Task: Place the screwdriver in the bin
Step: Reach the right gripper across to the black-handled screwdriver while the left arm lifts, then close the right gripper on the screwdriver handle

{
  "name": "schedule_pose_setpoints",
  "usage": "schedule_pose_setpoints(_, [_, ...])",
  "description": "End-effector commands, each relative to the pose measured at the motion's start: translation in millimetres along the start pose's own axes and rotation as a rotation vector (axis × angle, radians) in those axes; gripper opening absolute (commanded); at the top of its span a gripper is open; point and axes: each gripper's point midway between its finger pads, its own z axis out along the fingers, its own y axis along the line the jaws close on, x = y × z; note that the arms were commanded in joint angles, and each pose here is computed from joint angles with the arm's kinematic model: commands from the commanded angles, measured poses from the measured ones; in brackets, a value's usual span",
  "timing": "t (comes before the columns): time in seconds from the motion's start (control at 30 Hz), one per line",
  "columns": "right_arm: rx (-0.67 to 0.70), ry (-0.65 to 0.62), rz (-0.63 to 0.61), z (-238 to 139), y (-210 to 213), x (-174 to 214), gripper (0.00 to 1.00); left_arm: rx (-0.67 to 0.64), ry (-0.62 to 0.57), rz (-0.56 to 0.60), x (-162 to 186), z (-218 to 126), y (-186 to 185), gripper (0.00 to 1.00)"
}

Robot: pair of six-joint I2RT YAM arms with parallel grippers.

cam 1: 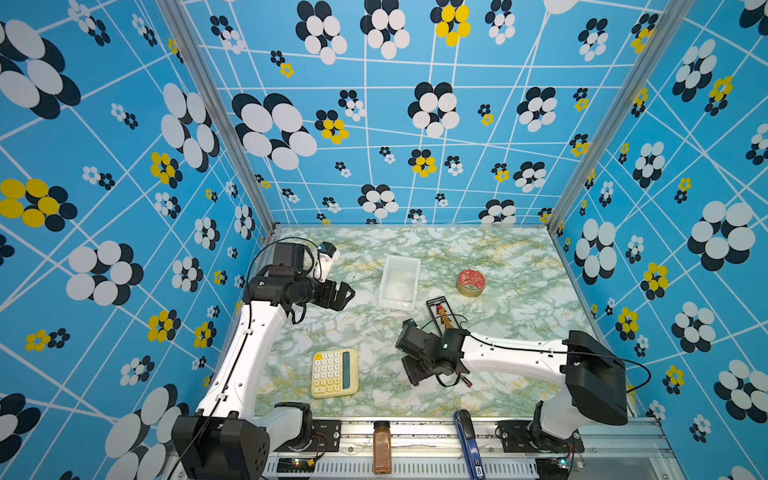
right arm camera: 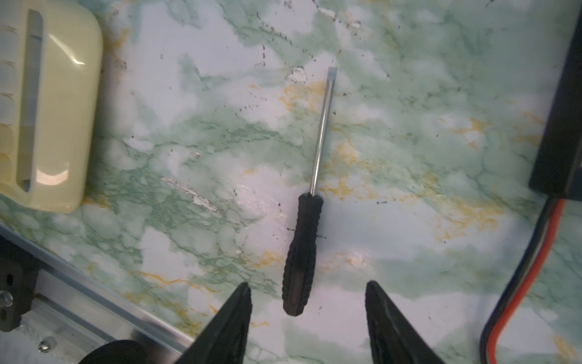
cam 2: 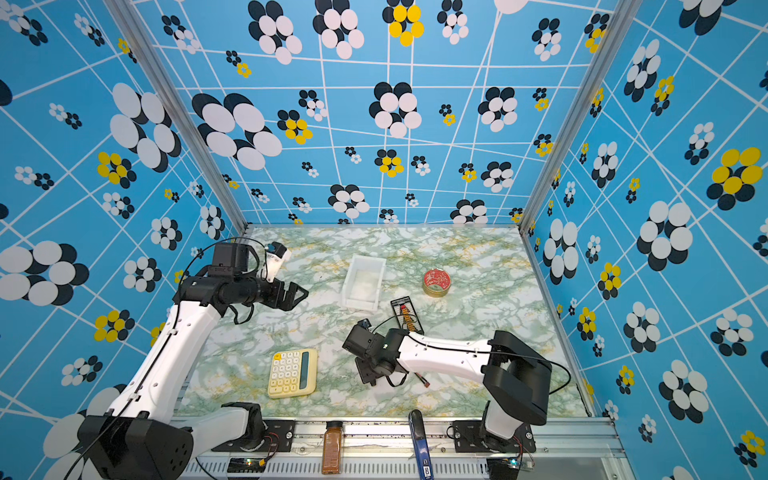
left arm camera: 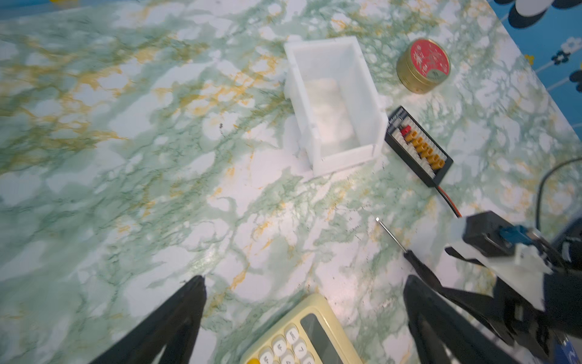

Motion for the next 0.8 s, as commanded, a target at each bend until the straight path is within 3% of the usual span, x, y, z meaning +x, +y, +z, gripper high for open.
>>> schedule_pose_setpoints(0.0, [0.013, 0.033, 0.014, 1.5, 3.5, 3.0, 0.58, 0.140, 0.106, 0.082, 24.3, -7.5, -34.9, 0.99])
schedule_pose_setpoints(0.3, [0.076, 0.094, 0.021, 14.5, -0.9, 18.2, 0.55, 0.253, 0.162, 0.248, 53.4, -19.4, -71.6, 0.99])
schedule_pose_setpoints(0.53, [0.100, 0.124, 0.021, 24.6, 0.7, 23.7, 0.54, 0.201, 0.133, 0.243, 53.6, -16.9, -68.0, 0.99])
schedule_pose_setpoints(0.77, [0.113, 0.141, 0.024, 33.4, 1.0, 27.5, 0.45, 0.201, 0.116, 0.234, 52.1, -18.2, -70.0, 0.99])
